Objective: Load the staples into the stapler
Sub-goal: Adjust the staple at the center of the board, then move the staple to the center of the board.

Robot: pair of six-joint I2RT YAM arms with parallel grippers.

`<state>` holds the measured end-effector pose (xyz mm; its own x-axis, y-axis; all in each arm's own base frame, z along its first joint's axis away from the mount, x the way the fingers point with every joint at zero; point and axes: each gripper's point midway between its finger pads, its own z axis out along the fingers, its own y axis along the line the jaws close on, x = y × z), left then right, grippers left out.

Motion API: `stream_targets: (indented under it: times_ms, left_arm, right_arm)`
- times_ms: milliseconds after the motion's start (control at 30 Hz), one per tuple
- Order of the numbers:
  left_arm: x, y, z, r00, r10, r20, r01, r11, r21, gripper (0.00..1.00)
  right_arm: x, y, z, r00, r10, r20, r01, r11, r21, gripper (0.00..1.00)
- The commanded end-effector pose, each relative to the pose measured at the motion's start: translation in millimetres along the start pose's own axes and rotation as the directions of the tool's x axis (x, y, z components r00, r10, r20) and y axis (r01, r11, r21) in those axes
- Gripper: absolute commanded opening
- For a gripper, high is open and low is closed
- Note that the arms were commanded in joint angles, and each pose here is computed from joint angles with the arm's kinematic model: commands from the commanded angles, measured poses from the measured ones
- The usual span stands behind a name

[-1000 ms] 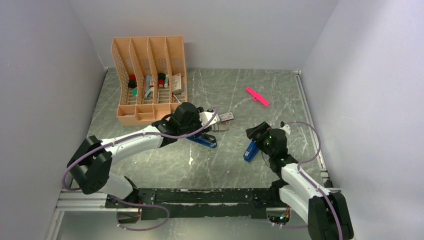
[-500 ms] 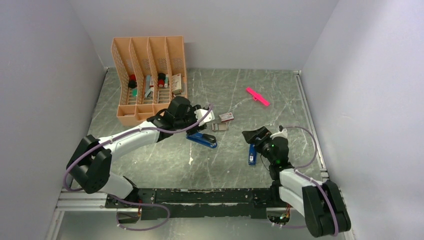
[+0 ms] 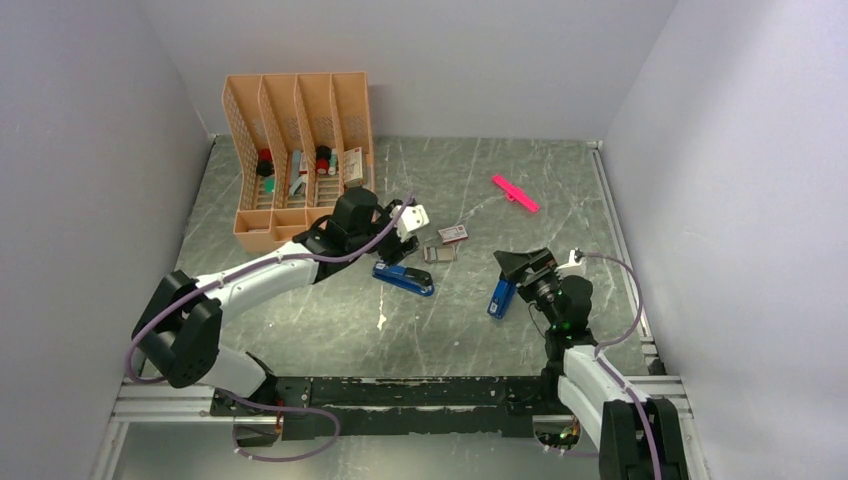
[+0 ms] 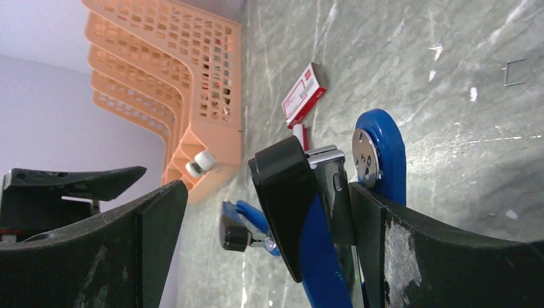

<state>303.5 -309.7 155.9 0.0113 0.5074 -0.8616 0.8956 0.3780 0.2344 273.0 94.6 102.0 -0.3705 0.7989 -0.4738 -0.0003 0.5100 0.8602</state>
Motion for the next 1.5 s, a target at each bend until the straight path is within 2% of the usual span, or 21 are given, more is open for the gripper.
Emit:
stream_targets:
  times_ms: [0, 100, 367, 500, 700, 833, 867, 933, 1300, 1467]
  left_arm:
    - [-48, -2, -5, 0.985, -0.040, 0.166, 0.035, 0.999, 0.031, 0.61]
    - [-68, -18, 3, 0.966, -0.112, 0.232, 0.093, 0.992, 0.089, 0.61]
    - [-98, -100, 62, 0.949, -0.149, 0.278, 0.106, 0.981, 0.164, 0.62]
    - [-96, -113, 91, 0.943, -0.223, 0.248, 0.189, 0.970, 0.151, 0.63]
    - [-79, -126, 127, 0.954, -0.242, 0.175, 0.216, 0.964, 0.156, 0.64]
    - [-81, -137, 133, 0.954, -0.247, 0.168, 0.213, 0.957, 0.199, 0.65]
    - [-82, -140, 134, 0.954, -0.249, 0.166, 0.213, 0.954, 0.209, 0.72]
    - [-80, -144, 136, 0.956, -0.246, 0.158, 0.209, 0.953, 0.218, 0.74]
    - [-70, -164, 145, 0.971, -0.220, 0.097, 0.183, 0.937, 0.296, 0.76]
    - [-66, -169, 151, 0.973, -0.217, 0.080, 0.181, 0.930, 0.319, 0.69]
  right_arm:
    - [6, 3, -8, 0.996, 0.089, -0.009, -0.089, 0.995, -0.049, 0.99]
    - [8, -17, -6, 0.994, 0.109, -0.005, -0.109, 0.993, 0.051, 0.99]
    - [6, -33, -9, 0.981, 0.185, 0.057, -0.190, 0.977, 0.093, 0.99]
    - [2, -28, -10, 0.962, 0.259, 0.084, -0.265, 0.962, 0.068, 0.99]
    - [4, -21, -12, 0.952, 0.297, 0.074, -0.300, 0.953, 0.033, 0.99]
    - [6, -23, -12, 0.955, 0.290, 0.068, -0.293, 0.955, 0.040, 0.99]
    - [6, -24, -12, 0.955, 0.289, 0.068, -0.292, 0.956, 0.040, 0.99]
    - [5, -23, -12, 0.957, 0.281, 0.067, -0.284, 0.958, 0.038, 0.99]
    - [2, -7, -11, 0.971, 0.236, 0.048, -0.235, 0.972, -0.029, 1.00]
    - [4, -7, -11, 0.976, 0.215, 0.038, -0.214, 0.976, -0.026, 1.00]
